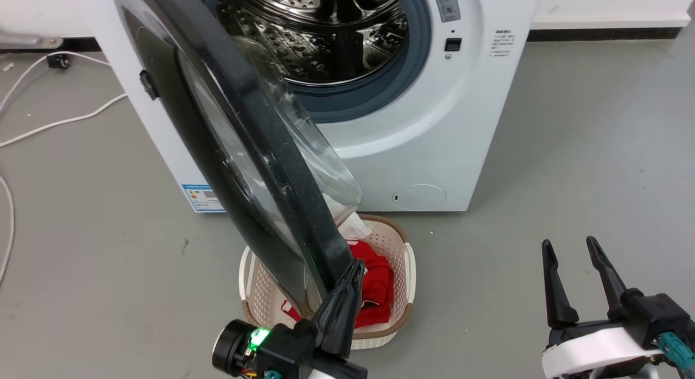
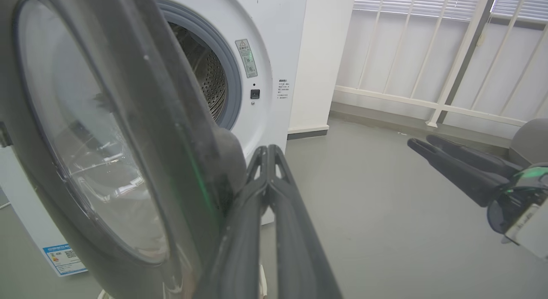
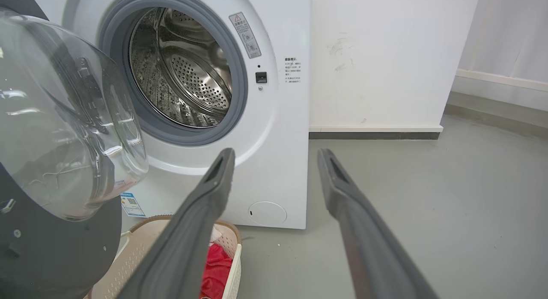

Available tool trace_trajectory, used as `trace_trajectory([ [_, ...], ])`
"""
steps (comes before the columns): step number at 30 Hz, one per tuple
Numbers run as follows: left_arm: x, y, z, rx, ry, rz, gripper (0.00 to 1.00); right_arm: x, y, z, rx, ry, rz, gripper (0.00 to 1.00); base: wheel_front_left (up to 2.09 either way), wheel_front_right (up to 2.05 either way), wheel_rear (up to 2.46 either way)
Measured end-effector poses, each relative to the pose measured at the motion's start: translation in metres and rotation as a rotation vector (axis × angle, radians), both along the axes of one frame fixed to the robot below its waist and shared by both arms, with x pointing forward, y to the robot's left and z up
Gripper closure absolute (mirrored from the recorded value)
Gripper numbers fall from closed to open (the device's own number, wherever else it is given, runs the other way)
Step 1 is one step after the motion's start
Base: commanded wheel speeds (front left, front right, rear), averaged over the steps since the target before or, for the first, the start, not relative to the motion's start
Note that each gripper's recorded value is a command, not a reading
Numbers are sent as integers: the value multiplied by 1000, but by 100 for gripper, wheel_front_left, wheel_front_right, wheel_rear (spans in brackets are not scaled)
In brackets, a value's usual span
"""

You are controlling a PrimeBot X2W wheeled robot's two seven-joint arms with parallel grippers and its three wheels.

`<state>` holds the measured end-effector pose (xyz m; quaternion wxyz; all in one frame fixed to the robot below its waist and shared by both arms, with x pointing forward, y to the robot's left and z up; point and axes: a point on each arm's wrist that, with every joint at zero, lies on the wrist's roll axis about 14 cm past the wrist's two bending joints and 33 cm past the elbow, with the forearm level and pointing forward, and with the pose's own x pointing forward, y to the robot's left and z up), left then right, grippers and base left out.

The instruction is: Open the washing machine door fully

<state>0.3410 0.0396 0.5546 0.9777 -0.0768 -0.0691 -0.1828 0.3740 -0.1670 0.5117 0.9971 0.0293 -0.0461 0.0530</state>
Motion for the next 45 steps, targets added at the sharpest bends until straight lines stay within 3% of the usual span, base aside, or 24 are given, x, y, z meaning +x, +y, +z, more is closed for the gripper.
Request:
trace_trajectory([
  [20, -40, 85, -9, 33, 45, 312, 100, 11, 51, 4, -1, 0, 155, 0, 0, 0, 0],
  [28, -52, 136, -10, 21, 51, 494, 100, 22, 83, 4, 0, 2, 245, 0, 0, 0, 0],
  [34, -71, 196, -16, 15, 59, 681, 100, 28, 108, 3, 1, 7, 316, 0, 0, 0, 0],
  [45, -73, 270, -23, 23, 62, 859, 100, 32, 110, -1, 0, 22, 318, 0, 0, 0, 0],
])
